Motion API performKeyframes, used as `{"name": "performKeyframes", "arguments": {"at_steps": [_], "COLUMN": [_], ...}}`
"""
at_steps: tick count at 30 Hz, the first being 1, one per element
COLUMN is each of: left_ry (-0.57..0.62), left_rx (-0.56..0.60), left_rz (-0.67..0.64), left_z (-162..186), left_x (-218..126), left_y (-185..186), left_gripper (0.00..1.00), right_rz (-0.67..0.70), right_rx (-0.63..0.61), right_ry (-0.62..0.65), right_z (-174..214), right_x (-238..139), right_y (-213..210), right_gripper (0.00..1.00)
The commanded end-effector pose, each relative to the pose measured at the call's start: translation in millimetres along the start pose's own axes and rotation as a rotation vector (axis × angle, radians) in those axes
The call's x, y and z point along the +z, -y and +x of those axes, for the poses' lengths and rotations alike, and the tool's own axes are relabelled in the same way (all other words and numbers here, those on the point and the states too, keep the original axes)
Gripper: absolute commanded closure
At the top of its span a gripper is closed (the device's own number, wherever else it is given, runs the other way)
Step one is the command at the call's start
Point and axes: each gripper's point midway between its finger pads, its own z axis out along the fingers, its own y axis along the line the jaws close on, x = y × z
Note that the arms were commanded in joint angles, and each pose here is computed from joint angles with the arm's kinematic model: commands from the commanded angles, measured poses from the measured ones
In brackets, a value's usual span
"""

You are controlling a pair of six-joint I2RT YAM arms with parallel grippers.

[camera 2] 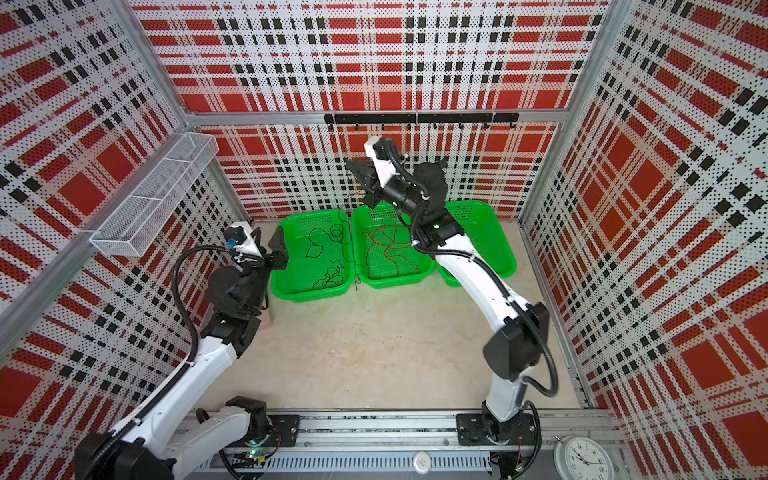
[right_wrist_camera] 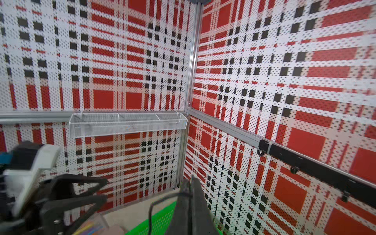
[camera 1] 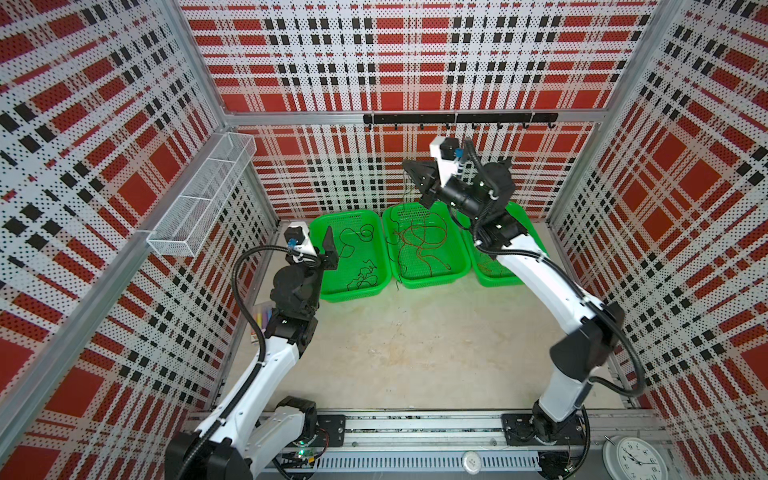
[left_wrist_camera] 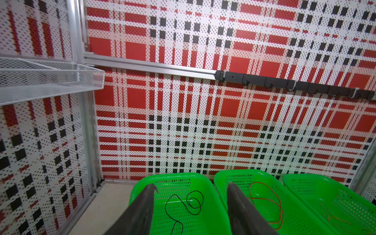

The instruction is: Untangle the cables

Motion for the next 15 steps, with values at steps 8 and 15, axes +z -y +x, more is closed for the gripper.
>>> {"name": "performKeyframes", "arguments": {"at_steps": [8,15], "left_ry": [0.024,0.008], "left_rx": [0.007,0.011], "left_rz": [-0.081,-0.083], "left_z": [10,18], "left_x": [-26,-27], "left_y": [-23,-24], "left_gripper": [0.41,0.39], "right_rz": [-0.111,-0.2], "right_rx": [0.153,0.16], "right_ry": [-0.026,-0.28], "right_z": [157,243], "right_x": [53,51], "right_y": [-4,-40], "right_gripper": [1.0,0.61]}}
